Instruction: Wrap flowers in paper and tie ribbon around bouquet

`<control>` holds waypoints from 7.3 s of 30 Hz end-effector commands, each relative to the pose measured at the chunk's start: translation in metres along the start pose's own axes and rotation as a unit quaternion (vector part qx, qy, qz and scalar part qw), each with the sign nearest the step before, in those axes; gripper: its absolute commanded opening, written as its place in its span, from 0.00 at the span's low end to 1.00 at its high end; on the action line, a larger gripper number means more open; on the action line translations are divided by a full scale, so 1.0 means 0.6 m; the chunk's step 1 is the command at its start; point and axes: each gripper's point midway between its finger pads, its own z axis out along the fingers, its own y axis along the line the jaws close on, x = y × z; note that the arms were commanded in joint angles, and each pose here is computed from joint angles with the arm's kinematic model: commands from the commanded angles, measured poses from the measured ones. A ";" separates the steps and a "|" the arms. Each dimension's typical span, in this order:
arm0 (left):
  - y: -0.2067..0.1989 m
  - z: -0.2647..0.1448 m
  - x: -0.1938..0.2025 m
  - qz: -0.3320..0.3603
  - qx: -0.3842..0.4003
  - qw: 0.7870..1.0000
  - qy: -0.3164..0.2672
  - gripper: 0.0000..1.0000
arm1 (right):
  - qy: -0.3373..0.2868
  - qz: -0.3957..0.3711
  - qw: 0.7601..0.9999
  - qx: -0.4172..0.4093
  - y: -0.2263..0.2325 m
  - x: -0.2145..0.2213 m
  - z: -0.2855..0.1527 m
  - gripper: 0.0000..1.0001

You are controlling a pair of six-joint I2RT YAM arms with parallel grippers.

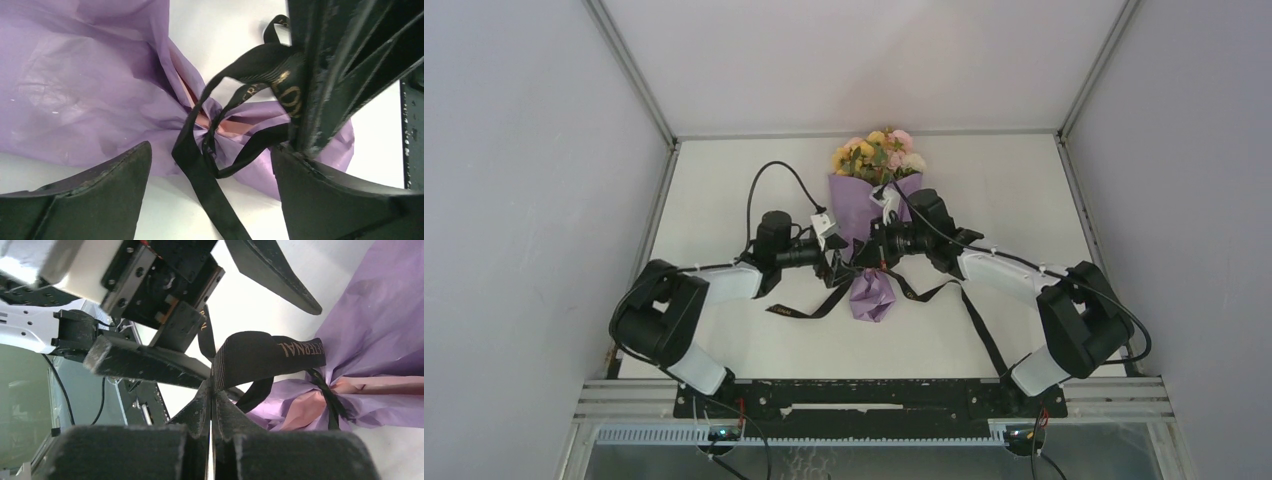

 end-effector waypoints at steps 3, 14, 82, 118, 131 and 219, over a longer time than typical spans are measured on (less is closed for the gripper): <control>0.013 0.023 -0.052 0.011 0.013 0.998 -0.064 0.74 | -0.020 -0.044 0.997 -0.057 0.039 -0.038 -0.015 0.00; 0.011 0.039 -0.055 0.048 0.034 0.995 -0.084 0.30 | -0.017 -0.033 0.996 -0.086 0.034 -0.041 -0.020 0.00; -0.007 0.019 -0.050 0.111 -0.033 0.990 -0.087 0.00 | 0.106 0.260 0.821 0.497 -0.378 0.166 -0.280 0.37; -0.021 0.002 -0.021 0.102 -0.050 0.991 -0.075 0.00 | 0.033 -0.018 0.987 0.157 -0.007 -0.250 0.034 0.56; -0.015 0.003 -0.021 0.101 -0.057 0.990 -0.076 0.00 | 0.050 -0.074 0.992 0.085 0.015 -0.051 -0.030 0.72; 0.218 -0.051 0.104 0.397 0.125 0.843 0.341 0.35 | 0.111 0.018 0.989 0.093 -0.076 0.015 -0.008 0.00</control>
